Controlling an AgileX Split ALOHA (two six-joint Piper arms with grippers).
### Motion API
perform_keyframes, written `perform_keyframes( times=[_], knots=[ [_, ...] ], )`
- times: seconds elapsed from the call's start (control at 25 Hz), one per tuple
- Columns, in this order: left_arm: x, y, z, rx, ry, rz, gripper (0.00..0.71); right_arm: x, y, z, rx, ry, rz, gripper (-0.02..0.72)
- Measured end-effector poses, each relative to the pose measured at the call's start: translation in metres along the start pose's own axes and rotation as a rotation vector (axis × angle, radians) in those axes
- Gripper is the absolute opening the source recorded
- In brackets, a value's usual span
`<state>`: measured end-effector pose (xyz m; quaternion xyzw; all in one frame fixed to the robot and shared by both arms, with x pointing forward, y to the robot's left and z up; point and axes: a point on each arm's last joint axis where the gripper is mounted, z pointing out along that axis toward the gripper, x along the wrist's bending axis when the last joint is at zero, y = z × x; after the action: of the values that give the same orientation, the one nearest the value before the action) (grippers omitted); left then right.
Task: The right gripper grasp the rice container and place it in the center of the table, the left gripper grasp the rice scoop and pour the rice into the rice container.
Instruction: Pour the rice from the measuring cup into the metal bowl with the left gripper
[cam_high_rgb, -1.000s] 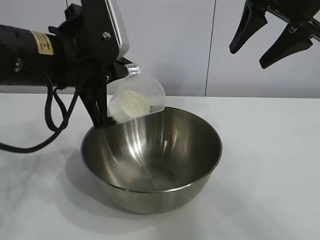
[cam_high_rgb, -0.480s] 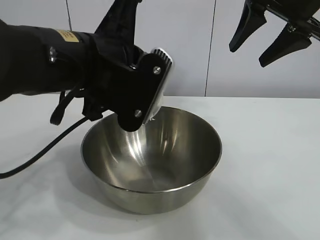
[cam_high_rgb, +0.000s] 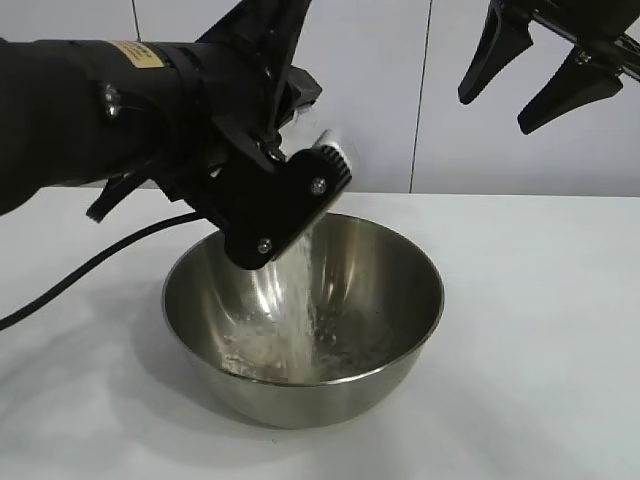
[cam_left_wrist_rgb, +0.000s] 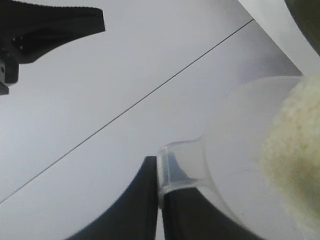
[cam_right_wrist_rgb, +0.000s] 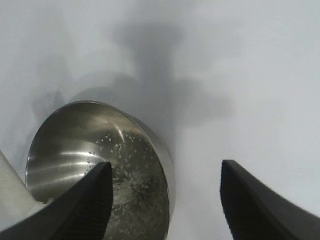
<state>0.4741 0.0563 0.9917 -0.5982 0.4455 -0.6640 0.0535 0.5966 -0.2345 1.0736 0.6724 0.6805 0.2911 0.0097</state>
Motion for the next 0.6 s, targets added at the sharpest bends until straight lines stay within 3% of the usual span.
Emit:
perform_keyframes(
  times=[0.44, 0.52, 0.6],
  knots=[
    [-0.0024, 0.0019, -0.0004, -0.012, -0.033, 0.027, 0.005, 0.0000, 0.0000, 0.0000, 0.000, 0.000, 0.000, 0.433],
    [-0.0045, 0.0000, 0.0003, 0.007, -0.069, -0.122, 0.005, 0.0000, 0.0000, 0.0000, 0.000, 0.000, 0.000, 0.433],
    [-0.0069, -0.0052, 0.0019, 0.072, -0.120, -0.442, 0.005, 0.0000, 0.0000, 0.0000, 0.000, 0.000, 0.000, 0.433]
  ],
)
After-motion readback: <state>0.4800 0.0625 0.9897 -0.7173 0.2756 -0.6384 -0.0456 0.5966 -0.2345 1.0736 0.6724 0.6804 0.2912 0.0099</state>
